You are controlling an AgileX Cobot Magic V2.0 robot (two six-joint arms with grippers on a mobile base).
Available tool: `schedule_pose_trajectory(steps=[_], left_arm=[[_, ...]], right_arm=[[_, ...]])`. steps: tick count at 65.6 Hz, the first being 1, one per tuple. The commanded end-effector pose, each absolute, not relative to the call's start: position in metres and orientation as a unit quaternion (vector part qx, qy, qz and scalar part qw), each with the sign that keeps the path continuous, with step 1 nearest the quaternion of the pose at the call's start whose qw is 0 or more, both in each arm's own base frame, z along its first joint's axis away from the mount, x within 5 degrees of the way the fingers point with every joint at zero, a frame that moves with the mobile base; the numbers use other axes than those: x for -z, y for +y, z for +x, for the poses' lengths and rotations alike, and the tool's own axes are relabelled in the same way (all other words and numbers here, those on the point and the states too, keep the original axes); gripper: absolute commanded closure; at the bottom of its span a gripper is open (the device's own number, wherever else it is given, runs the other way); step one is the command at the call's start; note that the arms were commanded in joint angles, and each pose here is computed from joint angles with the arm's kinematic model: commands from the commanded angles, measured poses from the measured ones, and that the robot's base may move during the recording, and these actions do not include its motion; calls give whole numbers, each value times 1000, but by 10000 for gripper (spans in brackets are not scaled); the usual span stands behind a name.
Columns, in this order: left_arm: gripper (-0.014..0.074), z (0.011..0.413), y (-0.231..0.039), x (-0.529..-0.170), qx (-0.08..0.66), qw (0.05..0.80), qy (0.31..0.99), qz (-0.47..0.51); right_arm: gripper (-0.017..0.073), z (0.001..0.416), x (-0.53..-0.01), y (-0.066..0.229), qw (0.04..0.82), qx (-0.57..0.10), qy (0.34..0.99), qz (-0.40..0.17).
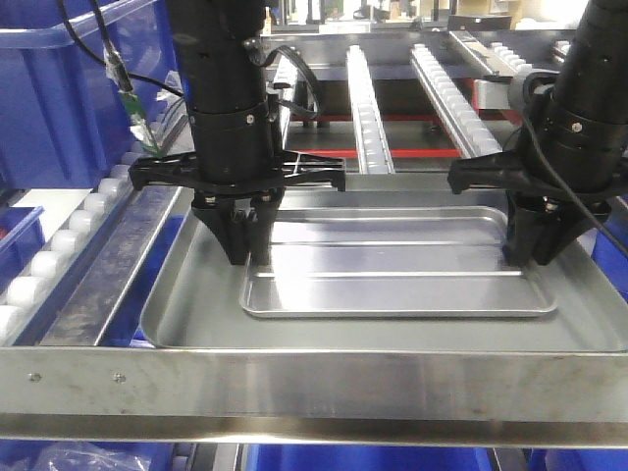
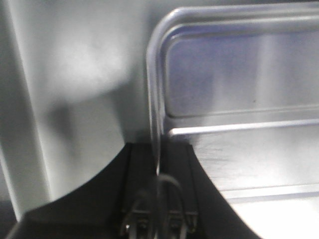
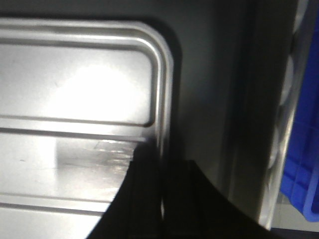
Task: Grab silver tray and place in blue box
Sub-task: 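Lift the silver tray with both grippers up out of the grey tray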
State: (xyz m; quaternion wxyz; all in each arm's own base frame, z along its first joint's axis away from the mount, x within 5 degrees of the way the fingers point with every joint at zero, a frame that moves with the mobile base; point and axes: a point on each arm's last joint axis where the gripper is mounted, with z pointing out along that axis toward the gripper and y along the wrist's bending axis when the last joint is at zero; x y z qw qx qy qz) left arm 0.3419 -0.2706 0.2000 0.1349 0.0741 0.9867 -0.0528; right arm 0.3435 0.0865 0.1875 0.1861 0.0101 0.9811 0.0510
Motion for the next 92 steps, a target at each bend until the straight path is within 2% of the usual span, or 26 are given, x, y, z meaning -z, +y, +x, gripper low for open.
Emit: schedule_pose_trajectory(steps=[1,10,25,37,48,60,71,92], left_arm=[[691,341,-269,-224,57,158,982,81],[691,342,-268,-245,50,166,981,81],[691,337,-256,-312,53,229,969,81],[691,317,-239,-361,79,272,956,74],[691,294,-225,-390,77,285,952,76],[691,276,-228,-397,32,288,952,102],[691,273,-238,-393,43,283,952,113],[692,273,-241,-390,50,274,953,115]], right_arm=[[501,346,-209,85,215,-54,975,5],[501,343,-226,84,215,-50,975,2],[501,333,-275,80,235,-48,971,-1],[501,312,-320,76,281,-60,958,0],[501,289,-351,71,321,-70,945,0],[501,273,-368,67,334,-72,940,1],[501,272,-371,67,329,-71,942,2],[501,272,-370,67,327,-70,942,2]])
